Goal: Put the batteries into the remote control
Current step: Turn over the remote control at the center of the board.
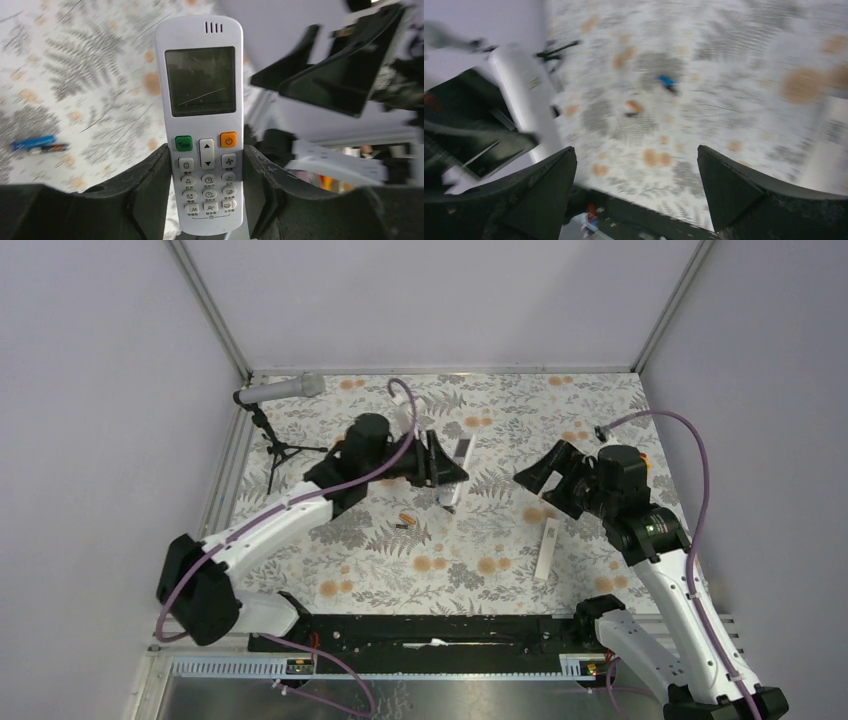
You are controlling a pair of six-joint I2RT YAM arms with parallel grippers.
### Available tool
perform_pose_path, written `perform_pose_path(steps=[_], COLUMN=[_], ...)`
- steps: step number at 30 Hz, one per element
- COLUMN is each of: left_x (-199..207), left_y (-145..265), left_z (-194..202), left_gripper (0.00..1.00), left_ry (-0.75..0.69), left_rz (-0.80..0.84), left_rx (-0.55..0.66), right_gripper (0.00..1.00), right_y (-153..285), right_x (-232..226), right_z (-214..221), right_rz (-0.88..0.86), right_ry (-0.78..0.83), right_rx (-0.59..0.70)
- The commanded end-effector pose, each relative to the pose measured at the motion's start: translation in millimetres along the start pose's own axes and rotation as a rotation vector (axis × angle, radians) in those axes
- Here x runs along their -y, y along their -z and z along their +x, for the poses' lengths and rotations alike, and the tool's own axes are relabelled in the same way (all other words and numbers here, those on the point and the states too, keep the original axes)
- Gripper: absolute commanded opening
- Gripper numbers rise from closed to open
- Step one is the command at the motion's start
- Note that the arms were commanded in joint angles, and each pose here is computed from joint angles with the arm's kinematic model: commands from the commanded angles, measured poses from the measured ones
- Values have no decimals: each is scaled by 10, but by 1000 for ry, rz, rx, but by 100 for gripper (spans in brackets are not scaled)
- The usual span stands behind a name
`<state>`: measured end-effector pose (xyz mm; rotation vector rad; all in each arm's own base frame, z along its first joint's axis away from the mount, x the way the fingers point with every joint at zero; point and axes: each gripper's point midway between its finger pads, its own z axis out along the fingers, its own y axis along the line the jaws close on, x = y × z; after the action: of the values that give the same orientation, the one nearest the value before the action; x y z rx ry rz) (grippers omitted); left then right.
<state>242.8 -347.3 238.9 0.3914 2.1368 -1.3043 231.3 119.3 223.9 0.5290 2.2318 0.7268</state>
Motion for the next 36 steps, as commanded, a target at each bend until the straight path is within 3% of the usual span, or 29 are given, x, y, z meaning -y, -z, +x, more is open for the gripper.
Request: perform_pose_path(steps=[1, 5, 12, 24, 36], left_x=[831, 1175, 1567, 1401, 1444], left_y=[447, 689, 996, 852, 876], left_z=[-405, -708, -1097, -1214, -1241], left_gripper=[31, 32, 33, 33, 34], left_ry=[26, 120, 241, 278, 255], left_rz=[359, 501, 719, 612, 600], left_rx=[104, 193, 318, 368, 376], right_gripper=[98, 99, 100, 100, 100], right_y=[522, 788, 936, 1092, 651], right_x=[-1081, -1455, -1735, -2268, -2277], right_z=[27, -7, -120, 17, 108], right_rz=[-600, -846, -985, -1142, -1029], right_ry=[139, 130, 135, 110, 36], right_rx=[-49, -46, -38, -115, -162])
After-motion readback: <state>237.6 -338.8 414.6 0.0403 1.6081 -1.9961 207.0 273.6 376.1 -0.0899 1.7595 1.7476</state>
